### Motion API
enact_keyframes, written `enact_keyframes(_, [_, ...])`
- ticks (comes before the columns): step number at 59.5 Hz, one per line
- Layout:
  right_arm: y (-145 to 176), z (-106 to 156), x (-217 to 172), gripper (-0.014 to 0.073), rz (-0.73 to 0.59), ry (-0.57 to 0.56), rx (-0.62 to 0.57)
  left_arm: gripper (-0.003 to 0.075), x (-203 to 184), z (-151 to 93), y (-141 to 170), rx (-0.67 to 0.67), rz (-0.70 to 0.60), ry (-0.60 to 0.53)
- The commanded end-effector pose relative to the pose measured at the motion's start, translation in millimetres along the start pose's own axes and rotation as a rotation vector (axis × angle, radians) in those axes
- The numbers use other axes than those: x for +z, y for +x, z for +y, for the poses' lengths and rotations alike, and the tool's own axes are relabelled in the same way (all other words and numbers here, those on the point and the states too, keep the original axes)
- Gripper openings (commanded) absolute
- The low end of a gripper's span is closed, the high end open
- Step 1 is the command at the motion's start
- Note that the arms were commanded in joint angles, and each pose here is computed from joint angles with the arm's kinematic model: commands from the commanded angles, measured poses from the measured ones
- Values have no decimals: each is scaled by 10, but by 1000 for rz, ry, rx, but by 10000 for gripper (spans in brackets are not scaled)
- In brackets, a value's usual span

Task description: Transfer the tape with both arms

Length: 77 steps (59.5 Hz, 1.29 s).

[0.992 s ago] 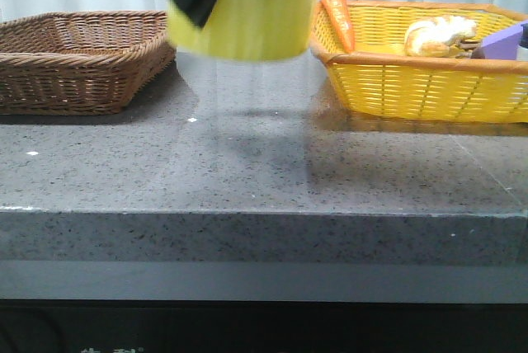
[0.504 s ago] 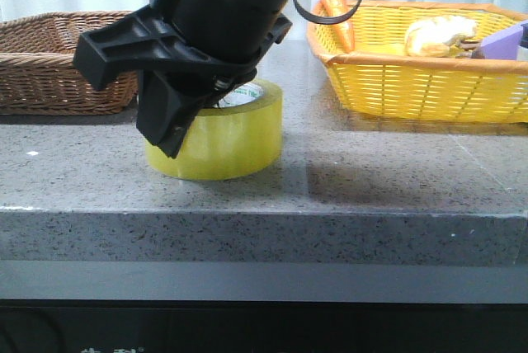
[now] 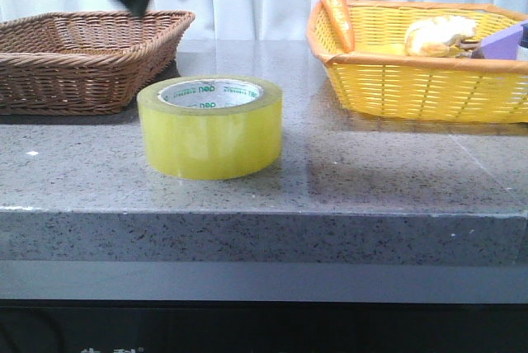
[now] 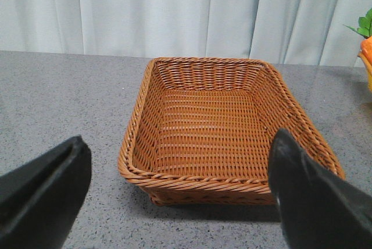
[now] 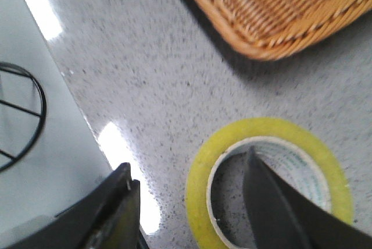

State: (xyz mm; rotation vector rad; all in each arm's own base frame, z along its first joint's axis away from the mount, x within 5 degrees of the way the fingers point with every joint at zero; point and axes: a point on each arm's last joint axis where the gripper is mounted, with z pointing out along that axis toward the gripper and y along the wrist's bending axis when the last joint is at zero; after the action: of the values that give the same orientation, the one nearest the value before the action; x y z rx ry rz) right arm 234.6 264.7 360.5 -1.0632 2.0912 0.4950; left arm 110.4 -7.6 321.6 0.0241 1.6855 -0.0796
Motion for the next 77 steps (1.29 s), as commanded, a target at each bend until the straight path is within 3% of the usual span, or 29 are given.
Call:
enact_keyframes(1, [-197,0,-362,409,-139,14,14,598,-12,-9,-185,-2,-109,7])
enact_keyframes(6, [-189,-48,-410,303,-137,24,37,598,-12,-9,-185,-2,-109,7])
enact_keyframes(16, [-120,-210,-586,-92,-96,57,127,598,-12,-9,-185,-2,-109,7])
enact_keyframes(36, [88,-618,-1375,-90,-155,221,254,598,-12,-9,-185,-2,-109,7])
enact_keyframes(51, [706,-810,-2013,-90,-252,468,416,598,-12,-9,-185,-2,-109,7])
enact_keyframes(61, [1169,-683,-2237,-90,-380,619,457,598,-12,-9,-185,-2,-109,7])
enact_keyframes(77, [1954,-182,-2182,-90,-518,659,422,598,-12,-9,-185,-2,-109,7])
